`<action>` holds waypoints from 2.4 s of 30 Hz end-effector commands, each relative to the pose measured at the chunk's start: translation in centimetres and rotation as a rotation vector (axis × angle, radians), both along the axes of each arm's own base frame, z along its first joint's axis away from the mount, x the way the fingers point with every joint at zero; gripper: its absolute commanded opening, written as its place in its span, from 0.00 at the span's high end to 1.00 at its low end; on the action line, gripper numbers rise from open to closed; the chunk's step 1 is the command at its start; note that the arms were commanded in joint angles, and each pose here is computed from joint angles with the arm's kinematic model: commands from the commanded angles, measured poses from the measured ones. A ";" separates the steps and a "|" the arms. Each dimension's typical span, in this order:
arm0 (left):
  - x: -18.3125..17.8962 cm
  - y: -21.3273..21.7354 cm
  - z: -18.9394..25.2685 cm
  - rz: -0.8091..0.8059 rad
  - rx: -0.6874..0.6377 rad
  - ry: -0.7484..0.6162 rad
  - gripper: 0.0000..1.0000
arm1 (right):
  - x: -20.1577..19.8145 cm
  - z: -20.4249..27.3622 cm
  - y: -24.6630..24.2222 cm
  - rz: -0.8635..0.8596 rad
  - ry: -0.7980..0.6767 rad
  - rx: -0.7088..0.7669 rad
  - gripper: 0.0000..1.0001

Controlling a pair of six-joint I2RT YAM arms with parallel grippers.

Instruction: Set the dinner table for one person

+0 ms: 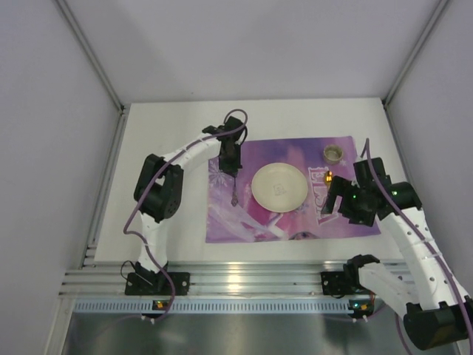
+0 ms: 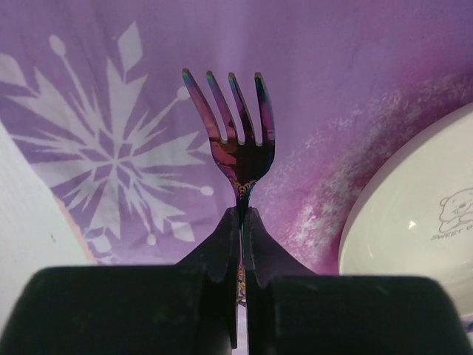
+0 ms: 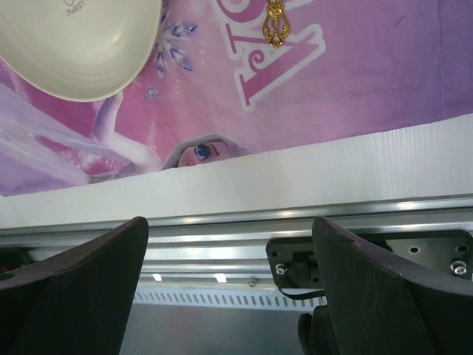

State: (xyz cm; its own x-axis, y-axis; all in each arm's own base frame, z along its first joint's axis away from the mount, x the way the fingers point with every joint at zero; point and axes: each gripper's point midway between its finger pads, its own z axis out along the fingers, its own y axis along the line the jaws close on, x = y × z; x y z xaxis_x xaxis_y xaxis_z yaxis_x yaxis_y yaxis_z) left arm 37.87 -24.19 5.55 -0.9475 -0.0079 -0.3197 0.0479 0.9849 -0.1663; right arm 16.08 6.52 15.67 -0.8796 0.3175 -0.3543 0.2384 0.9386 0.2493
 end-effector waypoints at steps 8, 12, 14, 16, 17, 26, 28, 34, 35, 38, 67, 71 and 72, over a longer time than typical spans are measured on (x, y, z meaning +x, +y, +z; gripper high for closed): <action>0.3 0.2 0.7 0.086 0.034 -0.032 0.89 | -1.3 0.4 -0.3 -0.010 0.007 -0.005 0.06; -0.2 0.4 2.0 0.085 0.004 -0.070 0.68 | -1.0 0.9 -0.3 -0.001 -0.011 -0.007 0.05; -0.2 0.5 3.3 0.082 -0.005 -0.106 0.54 | -0.6 1.3 -0.2 0.006 -0.027 -0.006 0.03; 0.0 0.7 4.3 0.070 -0.007 -0.140 0.43 | -0.4 1.5 -0.1 0.013 -0.032 -0.007 0.01; 0.1 1.1 4.8 0.073 0.006 -0.162 0.39 | -0.2 1.9 0.0 0.018 -0.044 -0.004 0.01; 1.4 10.6 14.2 0.141 0.235 -0.675 0.21 | 1.4 8.1 1.1 0.084 -0.304 0.075 0.00; 1.1 12.9 14.6 0.128 0.253 -0.893 0.21 | 1.3 10.3 1.1 0.092 -0.404 0.095 0.00; -0.3 16.4 14.6 0.098 0.269 -1.261 0.16 | 0.6 12.4 2.2 0.137 -0.531 0.172 0.00; 0.3 17.3 12.9 0.104 0.302 -1.205 0.17 | 0.5 12.0 2.3 0.135 -0.525 0.182 0.00; 1.0 19.0 10.4 0.146 0.327 -1.175 0.14 | 0.1 12.4 2.7 0.155 -0.578 0.211 0.00; -0.5 23.2 5.2 0.091 0.168 -1.110 0.12 | 1.0 15.1 3.3 0.216 -0.723 0.228 0.00; 0.0 22.3 4.8 0.056 0.077 -1.095 0.13 | 0.8 15.6 3.3 0.212 -0.754 0.233 0.00; 0.3 21.9 5.6 0.047 0.055 -1.149 0.12 | 0.6 15.6 3.2 0.211 -0.765 0.237 0.00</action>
State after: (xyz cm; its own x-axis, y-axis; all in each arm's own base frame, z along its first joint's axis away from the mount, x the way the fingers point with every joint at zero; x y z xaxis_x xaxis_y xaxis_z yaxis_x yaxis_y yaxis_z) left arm 36.32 -0.61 7.62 -0.2516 0.0237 -0.9675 0.0155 0.9997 0.0204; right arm 16.65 9.42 28.47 -0.5596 0.3100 -0.7686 -0.1755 0.8621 0.4754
